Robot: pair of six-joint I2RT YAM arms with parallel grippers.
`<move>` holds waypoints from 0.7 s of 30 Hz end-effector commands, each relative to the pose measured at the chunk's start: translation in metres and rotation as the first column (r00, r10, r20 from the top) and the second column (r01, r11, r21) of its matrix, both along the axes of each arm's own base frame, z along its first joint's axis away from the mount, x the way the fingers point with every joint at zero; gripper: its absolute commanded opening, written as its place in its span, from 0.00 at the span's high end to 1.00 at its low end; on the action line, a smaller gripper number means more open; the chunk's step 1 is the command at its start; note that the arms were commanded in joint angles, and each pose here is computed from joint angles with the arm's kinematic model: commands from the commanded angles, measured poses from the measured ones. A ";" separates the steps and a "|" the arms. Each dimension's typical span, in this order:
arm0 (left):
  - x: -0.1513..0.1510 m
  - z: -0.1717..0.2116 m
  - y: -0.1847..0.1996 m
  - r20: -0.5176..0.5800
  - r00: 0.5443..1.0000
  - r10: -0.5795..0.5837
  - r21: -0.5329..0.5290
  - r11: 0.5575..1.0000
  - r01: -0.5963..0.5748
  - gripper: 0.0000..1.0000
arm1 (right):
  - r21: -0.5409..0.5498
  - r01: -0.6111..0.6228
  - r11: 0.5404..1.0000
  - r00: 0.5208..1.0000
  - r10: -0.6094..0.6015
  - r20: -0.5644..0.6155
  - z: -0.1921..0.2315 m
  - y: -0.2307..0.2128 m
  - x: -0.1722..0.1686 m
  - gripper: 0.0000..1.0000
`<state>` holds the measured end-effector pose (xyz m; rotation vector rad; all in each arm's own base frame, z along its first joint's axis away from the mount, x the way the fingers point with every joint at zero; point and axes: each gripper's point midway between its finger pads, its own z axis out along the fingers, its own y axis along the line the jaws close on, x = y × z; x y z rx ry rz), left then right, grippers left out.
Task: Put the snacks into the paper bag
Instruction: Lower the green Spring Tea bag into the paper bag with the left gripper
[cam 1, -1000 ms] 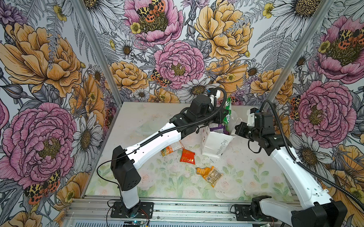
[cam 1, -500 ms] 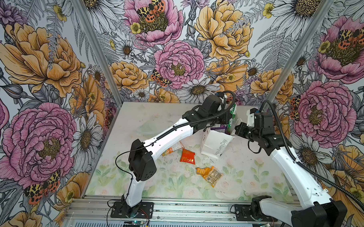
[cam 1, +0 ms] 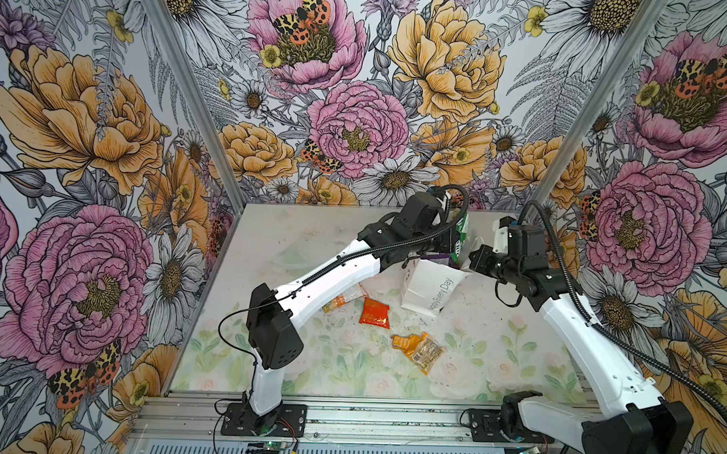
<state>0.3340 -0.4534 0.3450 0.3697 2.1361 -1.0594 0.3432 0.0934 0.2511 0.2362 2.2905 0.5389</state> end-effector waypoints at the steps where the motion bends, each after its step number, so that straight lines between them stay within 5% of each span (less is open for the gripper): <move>1: -0.018 0.058 0.020 0.117 0.992 0.037 -0.067 0.997 -0.029 1.00 | -0.001 0.003 1.000 1.000 -0.003 0.001 -0.002 -0.002 0.001 1.00; 10: -0.025 0.050 0.016 0.085 0.996 0.031 -0.068 0.997 -0.025 1.00 | 0.005 0.005 1.000 1.000 -0.005 0.008 0.001 -0.002 -0.001 1.00; 21: 0.001 -0.004 -0.005 -0.071 0.997 0.005 -0.021 1.000 -0.007 1.00 | 0.008 0.003 1.000 1.000 -0.003 0.013 0.002 -0.002 -0.004 1.00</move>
